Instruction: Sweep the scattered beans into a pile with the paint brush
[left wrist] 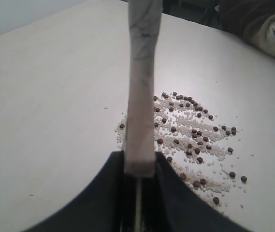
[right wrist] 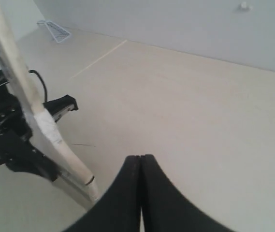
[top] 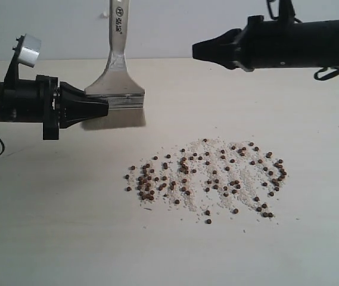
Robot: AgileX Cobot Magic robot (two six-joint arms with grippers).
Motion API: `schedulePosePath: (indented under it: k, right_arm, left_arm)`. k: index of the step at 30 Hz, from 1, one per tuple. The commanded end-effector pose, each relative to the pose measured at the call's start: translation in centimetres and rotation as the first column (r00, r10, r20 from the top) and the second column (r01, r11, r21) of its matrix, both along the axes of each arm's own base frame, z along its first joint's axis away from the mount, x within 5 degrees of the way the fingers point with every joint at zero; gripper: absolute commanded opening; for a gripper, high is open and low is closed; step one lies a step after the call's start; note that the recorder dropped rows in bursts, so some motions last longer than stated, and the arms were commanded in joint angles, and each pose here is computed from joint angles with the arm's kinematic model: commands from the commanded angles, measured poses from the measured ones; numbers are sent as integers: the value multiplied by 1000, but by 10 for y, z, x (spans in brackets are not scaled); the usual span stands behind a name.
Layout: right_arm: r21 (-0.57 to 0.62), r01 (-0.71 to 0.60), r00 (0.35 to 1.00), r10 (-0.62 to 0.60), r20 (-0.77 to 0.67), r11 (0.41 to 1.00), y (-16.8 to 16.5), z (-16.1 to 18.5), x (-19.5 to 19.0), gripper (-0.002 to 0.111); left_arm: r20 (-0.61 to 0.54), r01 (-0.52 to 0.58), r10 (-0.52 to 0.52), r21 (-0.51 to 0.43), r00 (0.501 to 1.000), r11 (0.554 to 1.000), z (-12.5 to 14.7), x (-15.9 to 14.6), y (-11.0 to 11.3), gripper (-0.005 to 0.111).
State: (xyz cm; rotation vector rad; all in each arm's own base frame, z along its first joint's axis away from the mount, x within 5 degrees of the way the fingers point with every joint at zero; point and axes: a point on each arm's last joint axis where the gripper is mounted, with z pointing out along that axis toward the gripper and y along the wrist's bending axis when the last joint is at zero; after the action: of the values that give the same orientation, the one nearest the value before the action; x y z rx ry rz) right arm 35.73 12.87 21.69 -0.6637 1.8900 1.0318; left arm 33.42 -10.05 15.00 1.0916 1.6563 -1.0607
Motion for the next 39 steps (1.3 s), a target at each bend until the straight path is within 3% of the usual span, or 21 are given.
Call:
schedulePosePath:
  k: [1,15,39]
  right_arm:
    - [-69,103,994,-105,-30,992,26,5,9,0]
    - [-38,136,989,-138,-60,990,78,30,6,0]
    - [32,49,993,-46,-109,998,109,41,-10,0]
  left_arm:
    - [4,-13,13,-33,1000,999,3,1,-2,0]
    - [11,-13,13,-33,1000,999,3,2,-2,0]
    - [10,-22,23,-40,1000,999,3,2,-2,0]
